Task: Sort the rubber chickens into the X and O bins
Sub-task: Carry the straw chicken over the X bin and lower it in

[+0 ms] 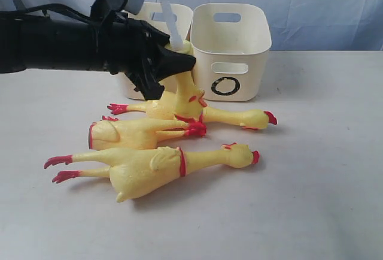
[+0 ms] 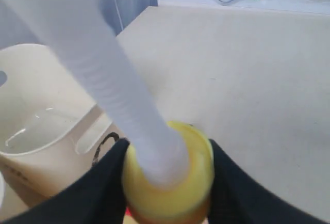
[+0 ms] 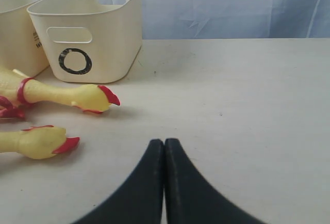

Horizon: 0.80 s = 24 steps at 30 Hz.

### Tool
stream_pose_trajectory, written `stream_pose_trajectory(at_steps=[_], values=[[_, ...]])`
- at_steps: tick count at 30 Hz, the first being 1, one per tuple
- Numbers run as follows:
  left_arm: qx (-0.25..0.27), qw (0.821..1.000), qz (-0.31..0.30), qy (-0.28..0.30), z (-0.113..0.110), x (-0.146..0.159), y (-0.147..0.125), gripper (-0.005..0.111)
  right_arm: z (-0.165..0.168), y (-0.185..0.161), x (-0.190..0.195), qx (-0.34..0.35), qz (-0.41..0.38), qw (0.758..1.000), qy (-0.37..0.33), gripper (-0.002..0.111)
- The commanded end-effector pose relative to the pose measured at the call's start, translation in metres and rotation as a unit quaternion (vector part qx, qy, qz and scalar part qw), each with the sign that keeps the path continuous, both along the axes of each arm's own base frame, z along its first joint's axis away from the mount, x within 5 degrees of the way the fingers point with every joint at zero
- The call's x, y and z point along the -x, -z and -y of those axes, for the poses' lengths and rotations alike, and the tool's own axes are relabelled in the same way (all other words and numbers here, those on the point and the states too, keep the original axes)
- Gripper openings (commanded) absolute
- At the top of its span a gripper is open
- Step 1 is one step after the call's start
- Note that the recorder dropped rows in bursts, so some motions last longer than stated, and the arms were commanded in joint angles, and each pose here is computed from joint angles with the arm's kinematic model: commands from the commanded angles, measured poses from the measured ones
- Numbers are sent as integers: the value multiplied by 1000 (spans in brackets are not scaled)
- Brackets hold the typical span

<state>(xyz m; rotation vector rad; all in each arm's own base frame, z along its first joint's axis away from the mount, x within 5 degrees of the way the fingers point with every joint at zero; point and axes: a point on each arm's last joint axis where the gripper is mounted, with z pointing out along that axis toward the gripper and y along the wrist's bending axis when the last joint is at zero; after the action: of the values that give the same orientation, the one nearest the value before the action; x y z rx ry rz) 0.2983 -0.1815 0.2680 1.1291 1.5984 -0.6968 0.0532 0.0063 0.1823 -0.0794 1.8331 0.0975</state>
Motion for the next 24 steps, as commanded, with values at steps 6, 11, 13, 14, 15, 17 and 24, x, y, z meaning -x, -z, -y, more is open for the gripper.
stream_pose_trajectory(at_steps=[6,11,13,14,15,17,24], values=[[-13,994,64,-89,-13,-2,-35,0,0,0,0,2,4,1000,-1,-1],[-11,988,98,-122,-15,-11,-57,0,0,0,0,2,4,1000,-1,-1],[-19,982,110,-155,-19,-18,-65,0,0,0,0,2,5,1000,-1,-1],[-22,979,114,-170,-21,-21,-68,0,0,0,0,2,5,1000,-1,-1],[-22,976,119,-179,-22,-23,-72,0,0,0,0,1,6,1000,-1,-1],[-24,973,124,-192,-22,-29,-75,0,0,0,0,2,4,1000,-1,-1],[-25,971,127,-199,-14,-52,-74,0,0,0,0,2,4,1000,-1,-1]])
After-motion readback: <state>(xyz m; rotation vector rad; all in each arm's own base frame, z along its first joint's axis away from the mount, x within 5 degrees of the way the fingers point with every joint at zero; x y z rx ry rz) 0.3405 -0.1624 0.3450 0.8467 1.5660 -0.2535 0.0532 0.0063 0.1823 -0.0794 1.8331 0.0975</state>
